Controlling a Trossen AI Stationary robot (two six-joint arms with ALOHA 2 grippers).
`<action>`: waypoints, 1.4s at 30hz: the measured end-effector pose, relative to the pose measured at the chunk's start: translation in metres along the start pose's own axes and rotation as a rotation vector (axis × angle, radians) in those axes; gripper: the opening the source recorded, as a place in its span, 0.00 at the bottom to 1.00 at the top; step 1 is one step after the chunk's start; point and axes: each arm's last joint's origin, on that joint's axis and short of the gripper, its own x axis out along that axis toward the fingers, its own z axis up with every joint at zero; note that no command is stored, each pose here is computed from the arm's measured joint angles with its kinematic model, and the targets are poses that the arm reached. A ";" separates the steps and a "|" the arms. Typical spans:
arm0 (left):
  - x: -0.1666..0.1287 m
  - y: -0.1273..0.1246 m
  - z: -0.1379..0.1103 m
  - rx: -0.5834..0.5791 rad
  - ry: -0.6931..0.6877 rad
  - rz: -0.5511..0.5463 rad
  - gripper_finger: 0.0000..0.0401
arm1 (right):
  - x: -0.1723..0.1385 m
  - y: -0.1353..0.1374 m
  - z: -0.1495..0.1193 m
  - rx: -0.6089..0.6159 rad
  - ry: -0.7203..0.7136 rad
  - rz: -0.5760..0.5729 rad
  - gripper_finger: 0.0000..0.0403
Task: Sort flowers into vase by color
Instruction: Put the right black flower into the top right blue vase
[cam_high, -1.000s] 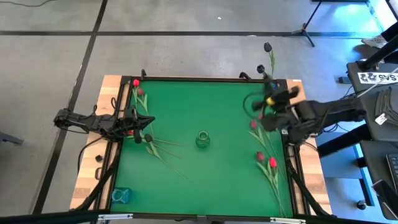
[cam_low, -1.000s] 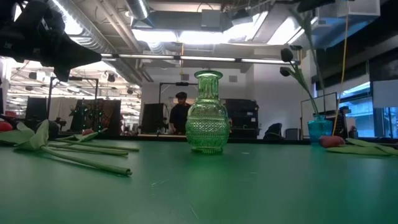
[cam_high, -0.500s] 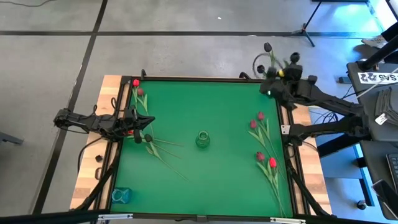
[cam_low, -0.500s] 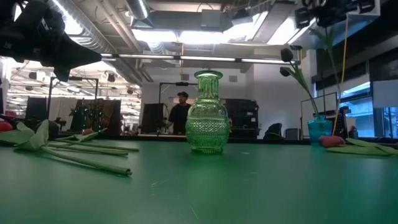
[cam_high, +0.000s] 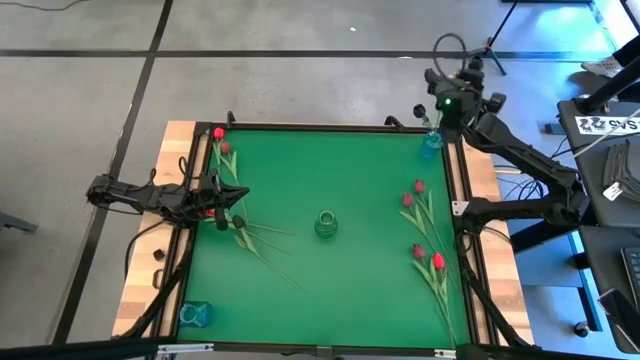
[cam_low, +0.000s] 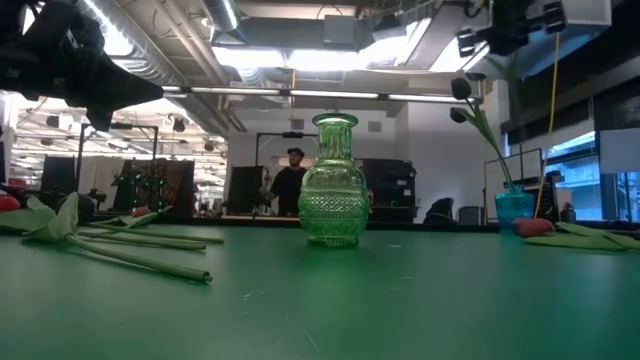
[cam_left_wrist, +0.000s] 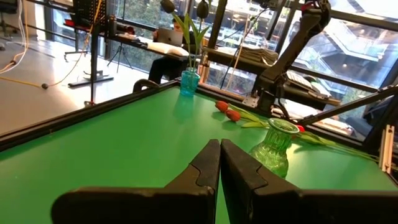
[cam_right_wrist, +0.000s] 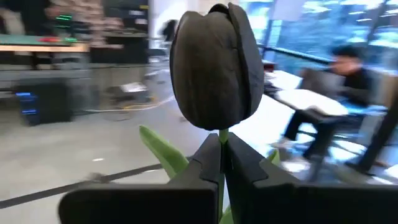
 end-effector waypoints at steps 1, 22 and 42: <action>0.000 0.000 0.000 0.000 0.000 0.000 0.03 | 0.004 0.002 0.003 0.003 -0.006 0.030 0.02; 0.000 0.000 0.000 0.000 0.000 0.000 0.03 | 0.020 0.014 -0.043 -0.052 0.007 0.133 0.02; 0.000 0.000 0.000 0.000 0.000 0.001 0.03 | 0.002 0.020 -0.036 -0.137 -0.037 0.352 0.02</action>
